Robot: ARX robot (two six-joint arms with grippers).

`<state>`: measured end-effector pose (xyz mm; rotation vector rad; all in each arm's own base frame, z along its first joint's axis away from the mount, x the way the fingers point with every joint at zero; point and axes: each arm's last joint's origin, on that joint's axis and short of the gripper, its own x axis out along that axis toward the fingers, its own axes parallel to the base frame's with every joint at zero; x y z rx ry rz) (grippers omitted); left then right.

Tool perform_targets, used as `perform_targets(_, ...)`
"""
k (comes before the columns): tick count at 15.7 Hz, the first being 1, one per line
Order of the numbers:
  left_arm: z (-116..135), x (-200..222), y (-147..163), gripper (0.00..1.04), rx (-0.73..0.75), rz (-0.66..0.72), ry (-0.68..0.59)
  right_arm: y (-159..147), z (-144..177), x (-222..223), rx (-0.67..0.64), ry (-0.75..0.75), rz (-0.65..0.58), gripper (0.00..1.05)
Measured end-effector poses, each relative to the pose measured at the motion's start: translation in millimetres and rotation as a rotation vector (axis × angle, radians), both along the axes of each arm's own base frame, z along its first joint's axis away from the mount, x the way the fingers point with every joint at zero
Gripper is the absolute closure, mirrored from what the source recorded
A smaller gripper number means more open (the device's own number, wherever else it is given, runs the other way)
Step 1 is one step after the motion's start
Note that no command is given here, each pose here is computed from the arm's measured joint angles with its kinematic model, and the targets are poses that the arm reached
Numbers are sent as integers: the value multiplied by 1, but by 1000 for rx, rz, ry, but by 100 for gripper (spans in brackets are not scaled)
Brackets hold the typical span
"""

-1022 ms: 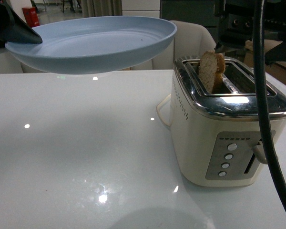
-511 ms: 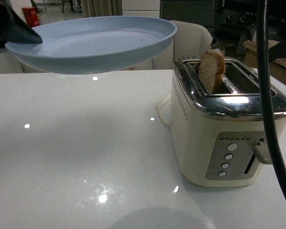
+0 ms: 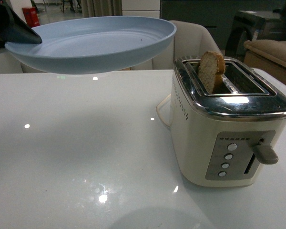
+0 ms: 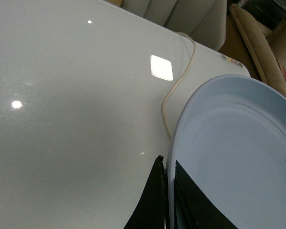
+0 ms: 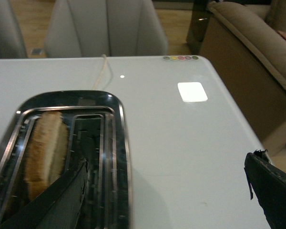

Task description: Left arm holds plate, right arm toasts bread

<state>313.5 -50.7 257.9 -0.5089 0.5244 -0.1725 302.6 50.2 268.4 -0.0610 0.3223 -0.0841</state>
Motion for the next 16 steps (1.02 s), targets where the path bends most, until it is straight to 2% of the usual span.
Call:
perform_targets(2,0,0,0,102,0,0,0,-20,-3,-10,-16,-2,-37,6)
perform_targets(6,0,0,0,102,0,0,0,-27,0,-17,0,-15,-19,6)
perform_targets(7,0,0,0,102,0,0,0,-29,1,-20,27,-138,21,13)
perform_targets(8,0,0,0,102,0,-1,0,-31,-7,-38,48,-254,73,25)
perform_targets(9,0,0,0,102,0,0,0,-34,-18,-62,53,-307,89,37)
perform_targets(11,0,0,0,102,0,0,0,-50,-34,-99,52,-312,80,61)
perform_targets(14,0,0,0,102,0,-1,0,-51,-71,-150,54,-262,77,96)
perform_targets(15,0,0,0,102,0,0,0,-51,-80,-166,57,-260,77,102)
perform_targets(16,0,0,0,102,0,0,0,-51,-86,-177,58,-258,77,103)
